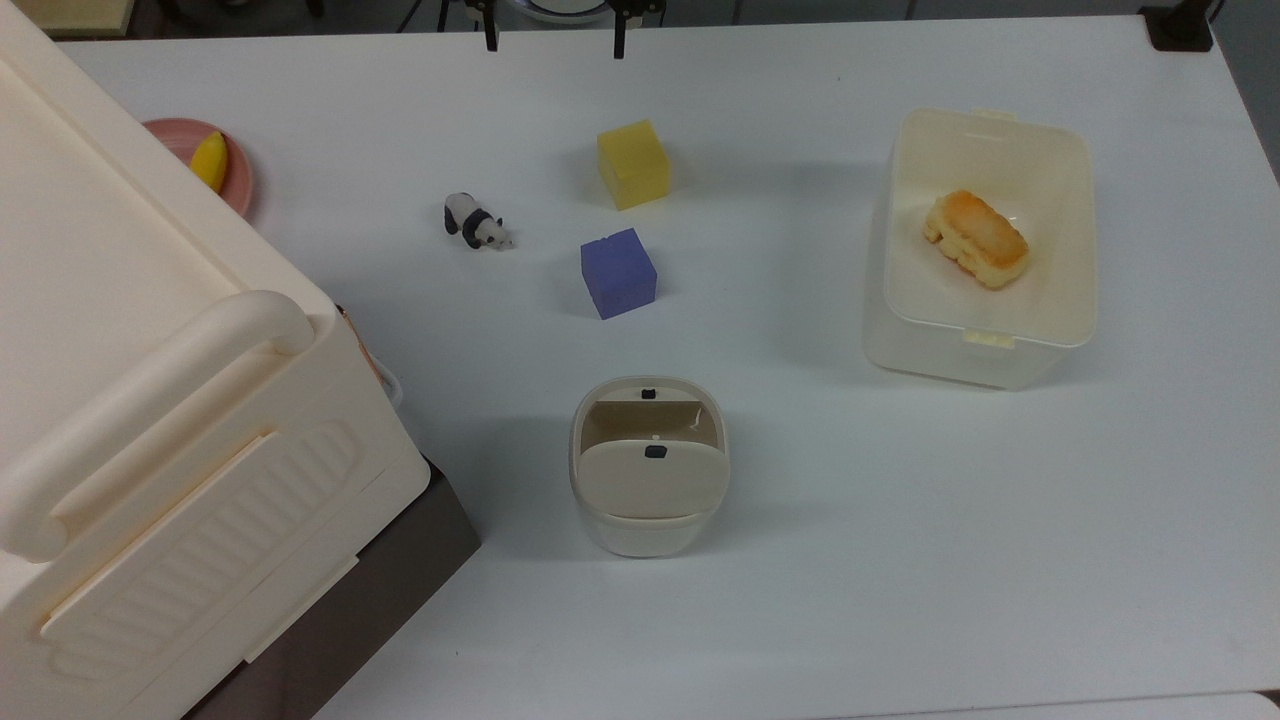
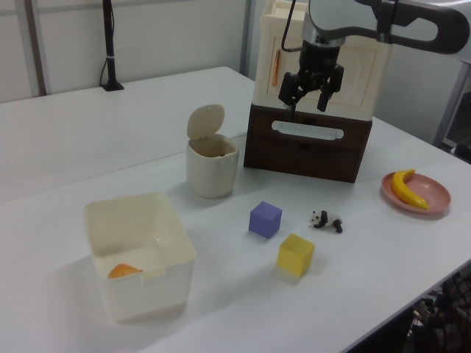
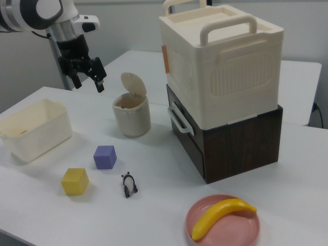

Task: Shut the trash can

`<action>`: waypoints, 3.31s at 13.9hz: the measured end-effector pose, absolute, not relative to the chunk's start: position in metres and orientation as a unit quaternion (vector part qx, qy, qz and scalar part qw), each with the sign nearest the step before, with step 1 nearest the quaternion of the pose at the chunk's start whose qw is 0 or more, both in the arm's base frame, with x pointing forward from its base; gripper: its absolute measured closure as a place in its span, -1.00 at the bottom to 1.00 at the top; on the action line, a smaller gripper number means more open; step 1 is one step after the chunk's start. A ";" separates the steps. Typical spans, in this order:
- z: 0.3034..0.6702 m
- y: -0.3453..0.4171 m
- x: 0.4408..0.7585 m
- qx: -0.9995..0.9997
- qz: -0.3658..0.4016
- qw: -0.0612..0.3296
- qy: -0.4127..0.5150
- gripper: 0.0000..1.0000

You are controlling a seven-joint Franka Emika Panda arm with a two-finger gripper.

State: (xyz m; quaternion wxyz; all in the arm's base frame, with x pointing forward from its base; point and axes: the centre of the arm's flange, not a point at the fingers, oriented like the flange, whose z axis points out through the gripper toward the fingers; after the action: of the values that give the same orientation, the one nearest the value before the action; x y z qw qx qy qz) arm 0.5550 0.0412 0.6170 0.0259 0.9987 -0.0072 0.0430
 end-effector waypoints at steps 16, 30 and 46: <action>0.611 0.038 0.558 0.999 0.037 0.026 -0.003 -1.00; 0.614 0.035 0.559 0.999 0.040 0.026 -0.003 -1.00; 0.623 0.037 0.590 0.988 0.151 0.018 0.018 -1.00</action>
State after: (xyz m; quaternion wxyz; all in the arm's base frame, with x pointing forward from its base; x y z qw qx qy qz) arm 0.5903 0.0366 0.6231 0.0176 0.9882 0.0184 0.1509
